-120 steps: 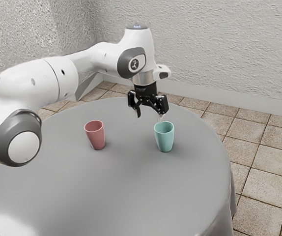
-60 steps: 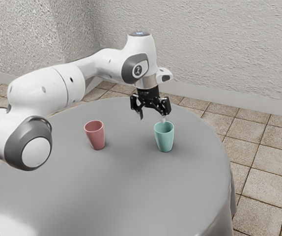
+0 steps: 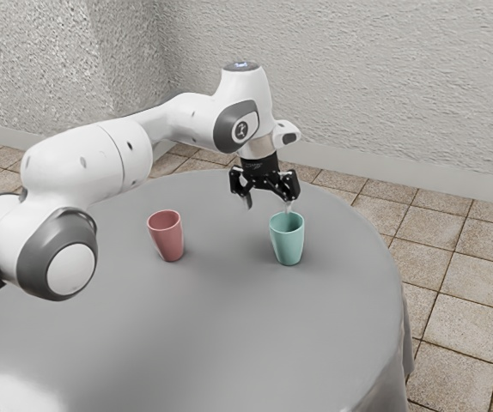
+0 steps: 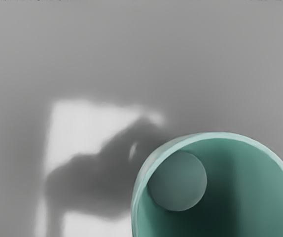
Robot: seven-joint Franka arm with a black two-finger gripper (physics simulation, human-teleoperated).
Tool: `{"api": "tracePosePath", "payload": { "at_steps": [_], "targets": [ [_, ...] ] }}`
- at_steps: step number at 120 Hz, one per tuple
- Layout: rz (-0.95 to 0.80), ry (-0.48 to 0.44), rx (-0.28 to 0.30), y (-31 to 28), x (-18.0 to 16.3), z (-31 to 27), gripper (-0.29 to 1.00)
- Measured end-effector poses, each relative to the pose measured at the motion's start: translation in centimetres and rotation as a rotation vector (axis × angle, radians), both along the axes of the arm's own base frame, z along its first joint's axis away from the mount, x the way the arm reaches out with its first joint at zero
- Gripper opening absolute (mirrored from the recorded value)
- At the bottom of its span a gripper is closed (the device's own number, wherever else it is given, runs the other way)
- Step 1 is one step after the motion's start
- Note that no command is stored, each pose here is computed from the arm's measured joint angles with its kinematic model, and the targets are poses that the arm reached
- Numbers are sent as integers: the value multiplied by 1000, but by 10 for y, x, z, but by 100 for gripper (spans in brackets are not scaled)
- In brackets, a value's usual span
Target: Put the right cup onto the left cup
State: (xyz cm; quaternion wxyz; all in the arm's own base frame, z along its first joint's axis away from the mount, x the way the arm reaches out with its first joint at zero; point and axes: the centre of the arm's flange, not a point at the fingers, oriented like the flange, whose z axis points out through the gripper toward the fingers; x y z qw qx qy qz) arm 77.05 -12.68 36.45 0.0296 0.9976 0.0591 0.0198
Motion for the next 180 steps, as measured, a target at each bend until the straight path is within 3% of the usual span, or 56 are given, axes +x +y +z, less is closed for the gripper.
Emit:
{"api": "tracePosePath", "payload": {
  "at_steps": [117,167,180],
  "targets": [
    [10,26,-3,-2,5,-48,70],
    [9,-9,-3,0,12,-52,70],
    [7,-14,-4,0,12,-53,64]
  ]
}}
